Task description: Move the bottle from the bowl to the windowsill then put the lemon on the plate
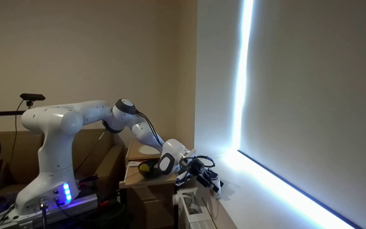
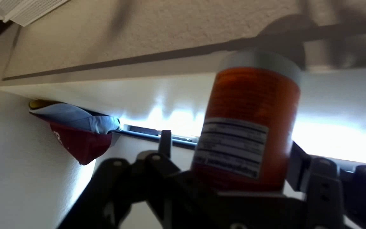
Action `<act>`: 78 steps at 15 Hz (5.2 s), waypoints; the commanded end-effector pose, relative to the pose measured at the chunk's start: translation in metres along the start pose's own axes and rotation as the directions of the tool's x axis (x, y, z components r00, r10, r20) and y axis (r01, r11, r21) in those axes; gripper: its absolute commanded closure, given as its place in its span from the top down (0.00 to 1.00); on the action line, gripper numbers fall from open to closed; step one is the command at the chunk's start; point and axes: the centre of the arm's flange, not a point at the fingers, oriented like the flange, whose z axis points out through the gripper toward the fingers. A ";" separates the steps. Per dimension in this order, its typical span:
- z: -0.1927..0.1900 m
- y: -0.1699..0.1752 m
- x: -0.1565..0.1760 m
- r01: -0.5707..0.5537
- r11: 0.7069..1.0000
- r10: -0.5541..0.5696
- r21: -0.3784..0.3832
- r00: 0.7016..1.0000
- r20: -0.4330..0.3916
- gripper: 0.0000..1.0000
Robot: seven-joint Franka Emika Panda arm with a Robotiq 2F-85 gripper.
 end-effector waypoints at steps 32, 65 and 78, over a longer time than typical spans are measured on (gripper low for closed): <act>-0.010 -0.054 0.031 -0.307 0.927 0.311 -0.217 0.950 -0.017 0.29; 0.011 -0.073 0.081 -0.169 0.969 0.221 -0.179 0.915 0.336 1.00; -0.034 0.023 0.147 0.213 0.970 -0.242 0.117 0.819 0.520 1.00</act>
